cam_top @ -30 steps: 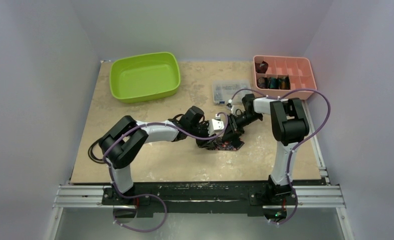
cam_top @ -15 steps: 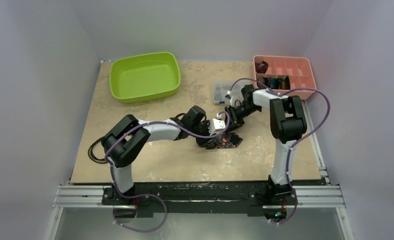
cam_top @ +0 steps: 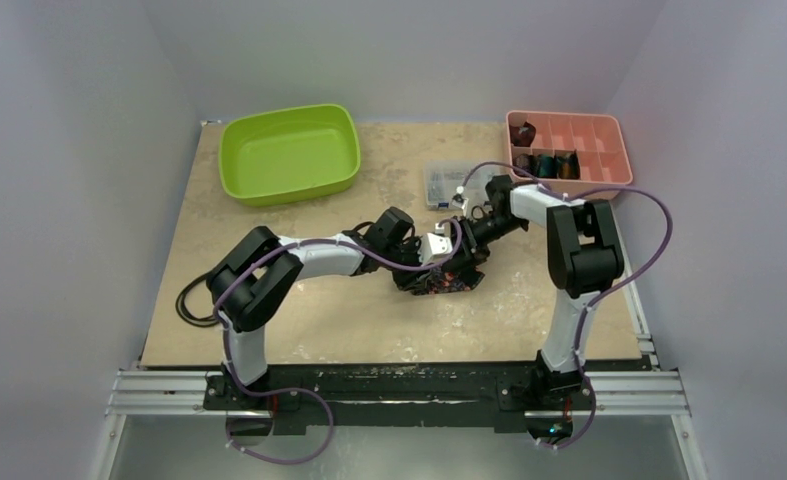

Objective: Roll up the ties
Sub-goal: Roll the tie at the center of the board.

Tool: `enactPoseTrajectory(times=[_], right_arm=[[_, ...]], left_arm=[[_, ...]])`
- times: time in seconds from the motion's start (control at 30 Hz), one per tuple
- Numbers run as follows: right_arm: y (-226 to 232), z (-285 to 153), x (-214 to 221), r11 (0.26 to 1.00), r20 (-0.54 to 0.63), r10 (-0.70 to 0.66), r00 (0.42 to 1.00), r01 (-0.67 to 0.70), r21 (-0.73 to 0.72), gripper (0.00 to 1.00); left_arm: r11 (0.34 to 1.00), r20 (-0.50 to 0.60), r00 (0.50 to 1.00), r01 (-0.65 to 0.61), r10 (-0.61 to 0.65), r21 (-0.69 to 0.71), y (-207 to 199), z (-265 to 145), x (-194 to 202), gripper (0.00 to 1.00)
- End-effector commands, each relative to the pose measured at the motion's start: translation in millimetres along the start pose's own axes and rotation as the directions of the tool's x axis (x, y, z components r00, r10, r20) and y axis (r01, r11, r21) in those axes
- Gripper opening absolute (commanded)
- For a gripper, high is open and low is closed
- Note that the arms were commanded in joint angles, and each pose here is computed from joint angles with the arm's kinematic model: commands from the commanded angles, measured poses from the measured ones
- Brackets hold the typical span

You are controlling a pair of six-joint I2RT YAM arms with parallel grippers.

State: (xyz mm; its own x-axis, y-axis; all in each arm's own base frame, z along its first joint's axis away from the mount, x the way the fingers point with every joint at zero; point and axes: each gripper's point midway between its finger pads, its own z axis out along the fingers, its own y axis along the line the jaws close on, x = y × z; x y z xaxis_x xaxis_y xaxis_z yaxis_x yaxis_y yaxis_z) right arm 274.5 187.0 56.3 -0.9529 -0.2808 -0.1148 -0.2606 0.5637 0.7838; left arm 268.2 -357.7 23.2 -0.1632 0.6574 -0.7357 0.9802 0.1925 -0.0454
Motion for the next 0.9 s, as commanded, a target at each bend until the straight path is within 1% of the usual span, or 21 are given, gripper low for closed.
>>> enactPoseTrajectory(times=[0.0, 0.17, 0.27, 0.4, 0.5, 0.57, 0.67, 0.87], right_arm=[[-12, 10, 7, 1.0, -0.018, 0.023, 1.0, -0.023, -0.003, 0.42], [-62, 16, 20, 0.989, -0.046, 0.09, 0.995, -0.083, 0.126, 0.36], [-86, 18, 19, 0.973, -0.057, 0.101, 0.993, -0.086, 0.215, 0.37], [-99, 19, 14, 0.96, -0.051, 0.108, 0.993, -0.091, 0.266, 0.37], [-103, 19, 12, 0.955, -0.049, 0.112, 0.992, -0.094, 0.282, 0.37], [-107, 19, 9, 0.951, -0.039, 0.111, 0.993, -0.095, 0.295, 0.37], [-110, 18, 0, 0.945, -0.018, 0.107, 0.994, -0.096, 0.312, 0.38], [-111, 15, -12, 0.944, -0.007, 0.078, 0.997, -0.072, 0.322, 0.38]], left_arm=[[1.0, -0.193, 0.981, 0.021, -0.022, -0.007, -5, 1, 57, 0.38], [1.0, -0.176, 0.984, 0.022, -0.025, -0.016, -4, 0, 53, 0.38], [1.0, -0.085, 0.996, 0.028, -0.028, -0.002, -4, -8, 33, 0.39], [0.999, 0.036, 0.999, 0.036, -0.037, 0.01, 5, -26, -9, 0.41], [0.999, 0.097, 0.995, 0.016, -0.019, 0.032, 5, -36, -33, 0.42], [0.999, 0.111, 0.994, -0.005, -0.001, 0.05, 1, -39, -36, 0.43], [0.997, 0.065, 0.998, -0.011, 0.006, 0.08, -5, -34, -19, 0.43], [0.998, -0.106, 0.994, 0.003, 0.004, 0.064, -2, -23, 33, 0.43]])
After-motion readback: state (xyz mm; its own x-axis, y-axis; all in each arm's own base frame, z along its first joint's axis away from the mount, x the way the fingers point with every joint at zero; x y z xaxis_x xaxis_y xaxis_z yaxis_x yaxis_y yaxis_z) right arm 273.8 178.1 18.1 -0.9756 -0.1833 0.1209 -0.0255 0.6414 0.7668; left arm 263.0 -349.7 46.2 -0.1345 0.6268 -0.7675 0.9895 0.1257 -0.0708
